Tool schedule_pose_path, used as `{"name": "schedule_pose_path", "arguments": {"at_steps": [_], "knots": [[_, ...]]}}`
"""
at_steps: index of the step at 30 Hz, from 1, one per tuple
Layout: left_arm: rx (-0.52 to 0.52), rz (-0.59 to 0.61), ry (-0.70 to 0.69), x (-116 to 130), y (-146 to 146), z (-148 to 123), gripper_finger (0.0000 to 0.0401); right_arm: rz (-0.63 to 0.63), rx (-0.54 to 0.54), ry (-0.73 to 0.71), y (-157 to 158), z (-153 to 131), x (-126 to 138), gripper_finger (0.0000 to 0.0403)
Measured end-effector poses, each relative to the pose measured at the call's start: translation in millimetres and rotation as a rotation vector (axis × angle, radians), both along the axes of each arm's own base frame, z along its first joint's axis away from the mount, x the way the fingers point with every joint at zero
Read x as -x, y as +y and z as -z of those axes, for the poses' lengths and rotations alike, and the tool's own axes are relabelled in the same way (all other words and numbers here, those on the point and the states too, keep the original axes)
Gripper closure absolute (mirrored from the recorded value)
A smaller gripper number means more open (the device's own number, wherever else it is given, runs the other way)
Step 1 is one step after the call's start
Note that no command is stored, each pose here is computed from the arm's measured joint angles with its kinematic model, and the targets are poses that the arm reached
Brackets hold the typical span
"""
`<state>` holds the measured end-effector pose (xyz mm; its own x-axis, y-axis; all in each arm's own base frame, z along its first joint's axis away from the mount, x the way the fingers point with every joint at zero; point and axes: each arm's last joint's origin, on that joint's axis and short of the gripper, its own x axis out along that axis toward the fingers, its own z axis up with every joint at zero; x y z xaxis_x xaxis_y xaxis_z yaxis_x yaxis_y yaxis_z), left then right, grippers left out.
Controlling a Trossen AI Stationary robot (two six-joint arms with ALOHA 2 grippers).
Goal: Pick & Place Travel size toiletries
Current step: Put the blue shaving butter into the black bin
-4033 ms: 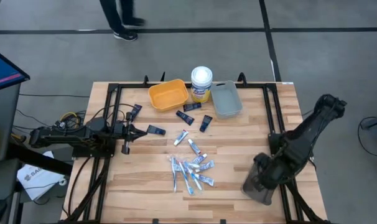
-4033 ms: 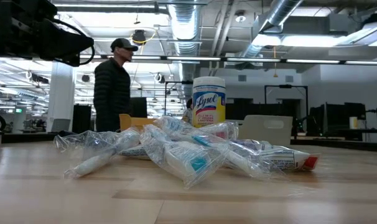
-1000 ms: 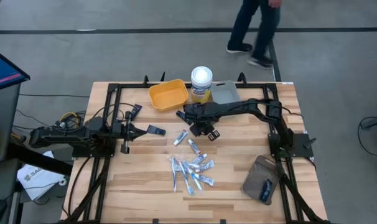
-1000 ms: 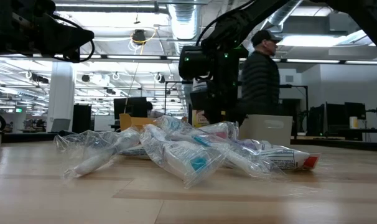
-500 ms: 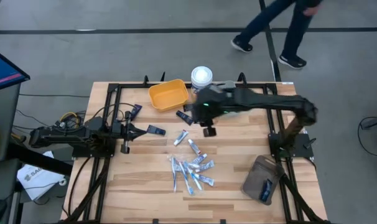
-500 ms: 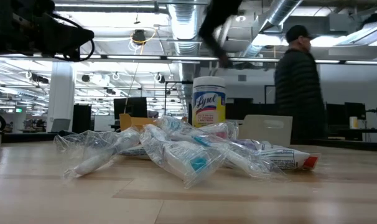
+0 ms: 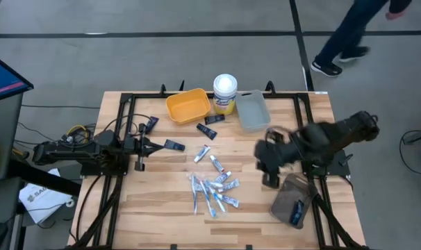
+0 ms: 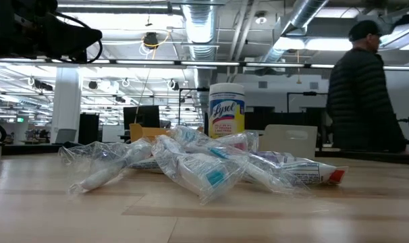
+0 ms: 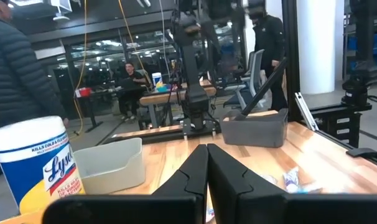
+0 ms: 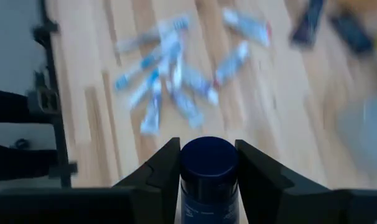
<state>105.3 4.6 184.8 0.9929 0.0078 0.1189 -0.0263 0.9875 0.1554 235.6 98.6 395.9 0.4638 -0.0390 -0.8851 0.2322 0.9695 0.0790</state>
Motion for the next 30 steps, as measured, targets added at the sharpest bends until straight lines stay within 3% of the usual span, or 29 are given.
{"name": "schedule_pose_path", "arguments": {"at_steps": [2,5,12,20,25,30], "knots": [[0.019,0.004,-0.002,0.0,-0.1,-0.2,0.0401,0.072,-0.016,0.050,17.3,8.1,12.2,0.0284],[0.139,0.022,-0.006,0.0,-0.1,-0.5,0.0401,0.191,-0.028,0.147,39.7,30.6,30.0,0.0283],[0.341,0.052,-0.015,0.1,-0.3,-1.4,0.0401,0.409,-0.134,0.239,82.6,101.8,56.3,0.0282],[0.368,0.052,-0.035,0.4,-0.1,-3.1,0.0401,0.514,-0.219,0.244,98.8,155.8,72.7,0.0276],[0.437,0.084,-0.145,2.6,-0.1,-13.7,0.0391,0.541,-0.199,0.254,95.5,159.3,73.9,0.0224],[0.477,0.147,-0.261,6.7,-0.9,-26.7,0.0338,0.555,-0.170,0.268,91.5,159.6,74.2,0.0132]]}}
